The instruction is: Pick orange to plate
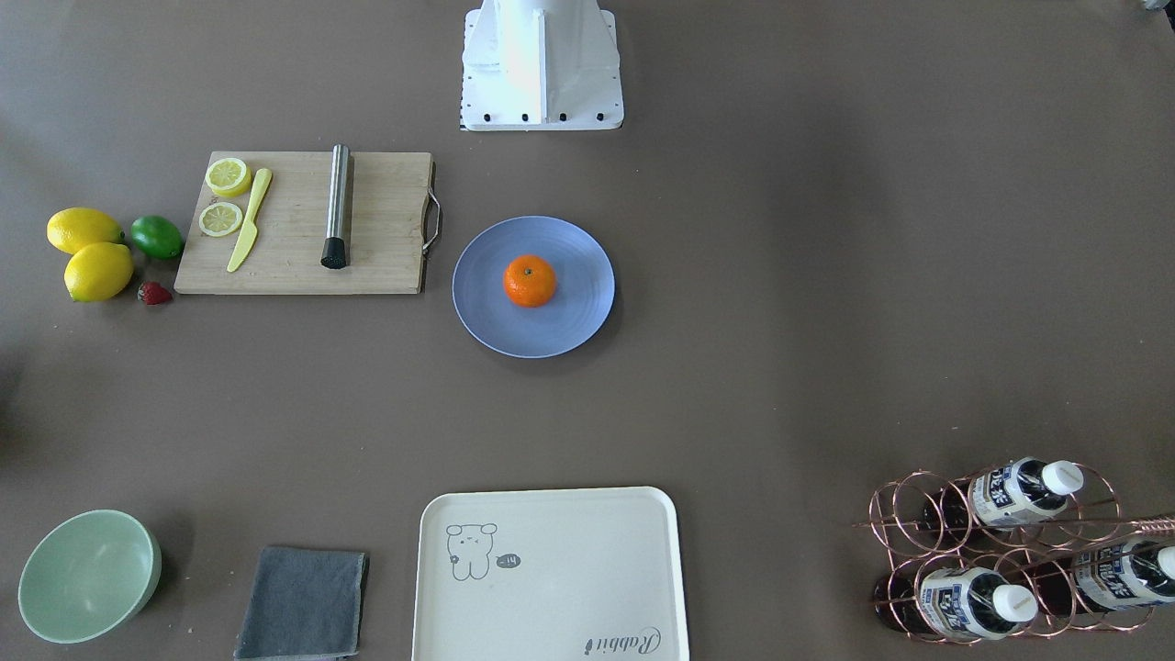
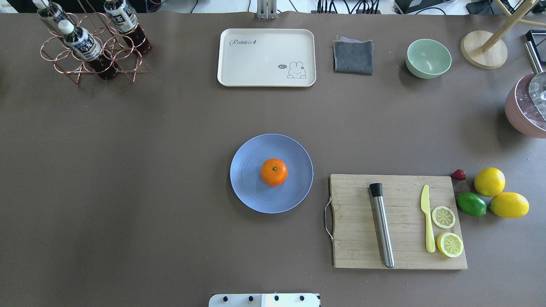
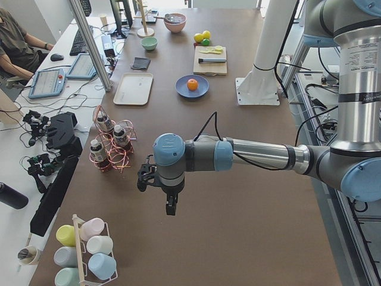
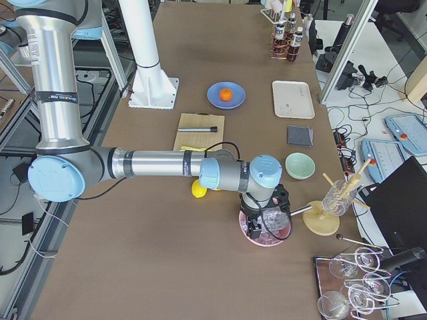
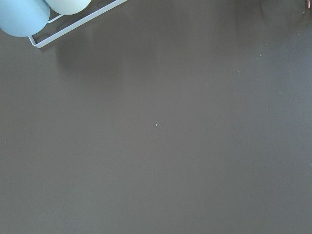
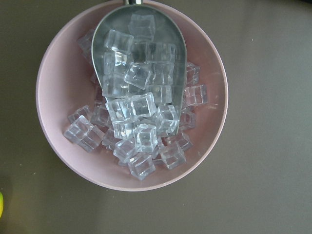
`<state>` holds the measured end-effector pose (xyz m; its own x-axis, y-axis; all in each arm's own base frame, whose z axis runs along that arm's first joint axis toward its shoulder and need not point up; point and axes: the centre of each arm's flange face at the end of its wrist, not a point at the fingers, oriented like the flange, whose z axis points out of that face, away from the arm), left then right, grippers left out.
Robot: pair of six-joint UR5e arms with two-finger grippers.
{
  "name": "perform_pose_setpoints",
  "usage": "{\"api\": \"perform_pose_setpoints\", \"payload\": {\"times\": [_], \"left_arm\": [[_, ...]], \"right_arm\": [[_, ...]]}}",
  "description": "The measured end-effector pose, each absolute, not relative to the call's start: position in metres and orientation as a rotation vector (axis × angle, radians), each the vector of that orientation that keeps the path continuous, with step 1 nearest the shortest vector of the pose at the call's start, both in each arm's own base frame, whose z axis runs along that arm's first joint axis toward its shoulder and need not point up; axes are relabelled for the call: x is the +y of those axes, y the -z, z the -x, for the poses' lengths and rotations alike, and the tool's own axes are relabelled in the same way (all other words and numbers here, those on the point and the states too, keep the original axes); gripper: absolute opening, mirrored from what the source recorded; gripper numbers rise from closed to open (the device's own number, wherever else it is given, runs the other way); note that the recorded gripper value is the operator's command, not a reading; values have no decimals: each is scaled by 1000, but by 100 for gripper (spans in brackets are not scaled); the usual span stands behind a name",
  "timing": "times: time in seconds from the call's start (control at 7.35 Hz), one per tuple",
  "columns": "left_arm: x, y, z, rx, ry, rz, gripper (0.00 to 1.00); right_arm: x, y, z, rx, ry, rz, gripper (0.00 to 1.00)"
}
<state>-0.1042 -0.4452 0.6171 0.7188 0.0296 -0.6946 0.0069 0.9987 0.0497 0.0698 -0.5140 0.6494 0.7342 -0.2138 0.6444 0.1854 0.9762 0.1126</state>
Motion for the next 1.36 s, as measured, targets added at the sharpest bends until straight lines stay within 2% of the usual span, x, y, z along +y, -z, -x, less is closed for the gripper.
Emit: {"api": "perform_pose_setpoints", "payload": {"times": [1.36], "left_arm": [[-442,-619,101,818,36,-27,97]], "right_arm": [[-512,-652,-69,-730,131,9,100]]}}
